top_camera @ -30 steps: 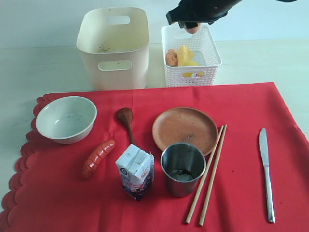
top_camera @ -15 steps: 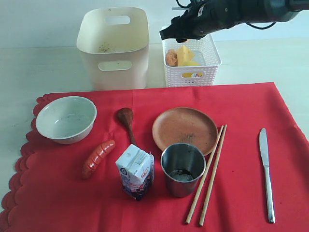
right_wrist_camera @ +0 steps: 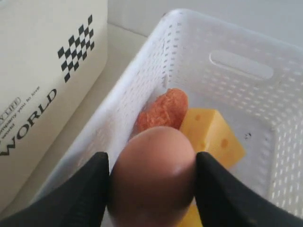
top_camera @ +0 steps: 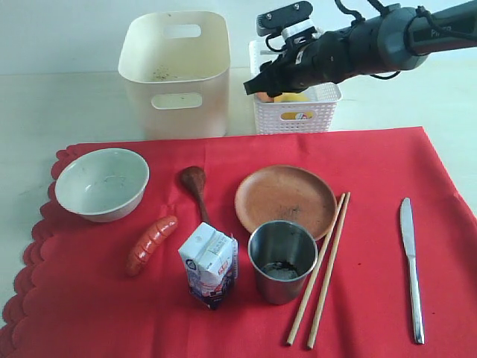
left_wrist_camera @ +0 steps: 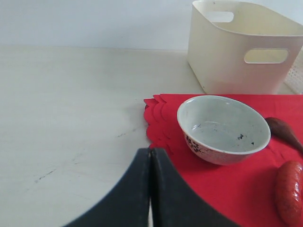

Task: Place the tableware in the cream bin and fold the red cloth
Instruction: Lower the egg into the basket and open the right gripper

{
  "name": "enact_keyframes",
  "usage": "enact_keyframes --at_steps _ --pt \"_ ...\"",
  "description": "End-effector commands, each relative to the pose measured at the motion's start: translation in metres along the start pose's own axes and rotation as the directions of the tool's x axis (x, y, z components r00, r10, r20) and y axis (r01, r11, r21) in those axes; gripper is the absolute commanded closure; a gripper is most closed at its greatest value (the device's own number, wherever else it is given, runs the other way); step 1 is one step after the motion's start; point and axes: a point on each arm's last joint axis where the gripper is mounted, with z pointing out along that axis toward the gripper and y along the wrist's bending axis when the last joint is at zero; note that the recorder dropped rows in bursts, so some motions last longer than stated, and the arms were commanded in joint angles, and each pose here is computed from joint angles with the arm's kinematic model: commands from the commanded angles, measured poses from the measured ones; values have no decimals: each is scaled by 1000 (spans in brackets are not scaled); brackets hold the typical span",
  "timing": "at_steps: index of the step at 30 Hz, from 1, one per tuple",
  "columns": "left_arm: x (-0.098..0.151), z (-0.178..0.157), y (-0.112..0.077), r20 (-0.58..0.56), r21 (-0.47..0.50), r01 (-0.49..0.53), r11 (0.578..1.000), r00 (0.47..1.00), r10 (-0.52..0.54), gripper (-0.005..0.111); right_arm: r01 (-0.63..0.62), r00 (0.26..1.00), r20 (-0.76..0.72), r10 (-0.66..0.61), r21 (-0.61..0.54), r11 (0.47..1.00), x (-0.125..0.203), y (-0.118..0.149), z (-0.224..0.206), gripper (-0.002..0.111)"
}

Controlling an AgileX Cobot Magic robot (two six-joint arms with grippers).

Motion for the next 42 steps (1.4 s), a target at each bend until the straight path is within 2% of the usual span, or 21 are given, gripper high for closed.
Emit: enact_keyframes --at_steps 1,6,8,18,31,42 --pt "0 0 0 12 2 10 1000 1000 -10 107 11 1000 7 -12 9 1000 1 -5 3 82" --pt "0 0 0 12 2 10 1000 1000 -10 107 11 1000 -13 -11 9 1000 2 -6 1 37" --pt "0 0 0 12 2 10 1000 1000 -10 107 11 1000 -18 -11 9 1000 0 -6 -1 32" --pt "0 0 0 12 2 10 1000 1000 -10 107 11 998 -60 -10 14 1000 -19 -8 -30 31" --pt "0 0 0 12 2 10 1000 1000 -10 107 7 994 -108 -4 26 1000 -57 -12 -100 31" --pt "0 0 0 12 2 10 1000 1000 -10 107 8 977 -214 -6 5 1000 -69 -11 -157 33"
